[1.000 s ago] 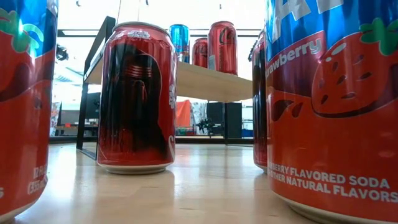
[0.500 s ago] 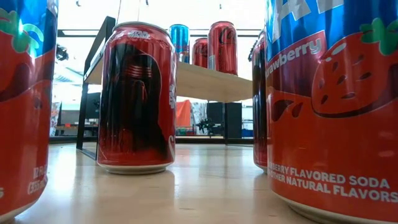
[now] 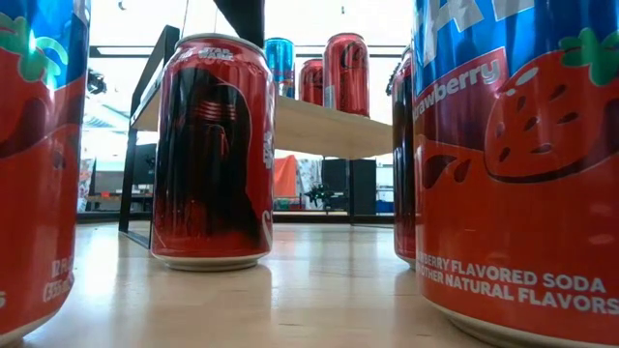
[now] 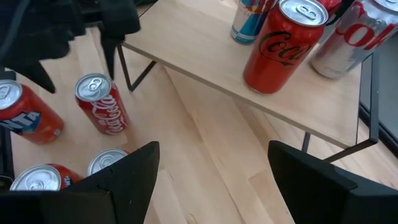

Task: Place canned beverage on shelf
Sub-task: Put the left red-white soda can on the shelf

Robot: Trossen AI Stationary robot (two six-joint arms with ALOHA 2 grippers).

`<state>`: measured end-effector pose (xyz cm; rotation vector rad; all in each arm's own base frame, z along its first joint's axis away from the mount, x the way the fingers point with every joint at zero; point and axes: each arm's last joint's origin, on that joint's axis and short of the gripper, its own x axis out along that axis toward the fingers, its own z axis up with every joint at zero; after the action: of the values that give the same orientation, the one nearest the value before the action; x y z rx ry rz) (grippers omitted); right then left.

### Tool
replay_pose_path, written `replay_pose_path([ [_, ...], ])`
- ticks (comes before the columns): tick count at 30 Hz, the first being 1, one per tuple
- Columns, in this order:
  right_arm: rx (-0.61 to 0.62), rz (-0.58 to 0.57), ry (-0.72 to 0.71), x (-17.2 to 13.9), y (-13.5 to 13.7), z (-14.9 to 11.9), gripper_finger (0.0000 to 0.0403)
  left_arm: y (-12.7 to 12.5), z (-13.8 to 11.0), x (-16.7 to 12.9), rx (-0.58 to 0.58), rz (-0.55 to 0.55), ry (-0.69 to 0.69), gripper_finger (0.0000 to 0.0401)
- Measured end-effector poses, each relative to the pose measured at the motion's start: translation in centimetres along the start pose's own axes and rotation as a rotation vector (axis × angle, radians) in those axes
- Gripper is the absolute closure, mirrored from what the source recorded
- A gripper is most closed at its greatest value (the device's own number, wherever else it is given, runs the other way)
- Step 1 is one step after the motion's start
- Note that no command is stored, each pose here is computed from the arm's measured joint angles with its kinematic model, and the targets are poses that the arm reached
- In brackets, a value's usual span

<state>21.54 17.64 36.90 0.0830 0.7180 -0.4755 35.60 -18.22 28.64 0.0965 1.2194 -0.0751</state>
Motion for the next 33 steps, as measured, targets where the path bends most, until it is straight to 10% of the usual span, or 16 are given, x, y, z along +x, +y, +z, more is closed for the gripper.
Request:
replay_pose_path([
  [23, 0.016, -0.008, -0.017, 0.0, 0.0, 0.1, 0.0092, 0.5, -1.7, 5.0, -0.017, -0.029, 0.036, 0.0009],
  [33, 0.014, -0.011, -0.022, 0.0, 0.0, 0.1, 0.0092, 0.7, -1.9, 6.0, -0.061, -0.033, 0.007, 0.0078],
])
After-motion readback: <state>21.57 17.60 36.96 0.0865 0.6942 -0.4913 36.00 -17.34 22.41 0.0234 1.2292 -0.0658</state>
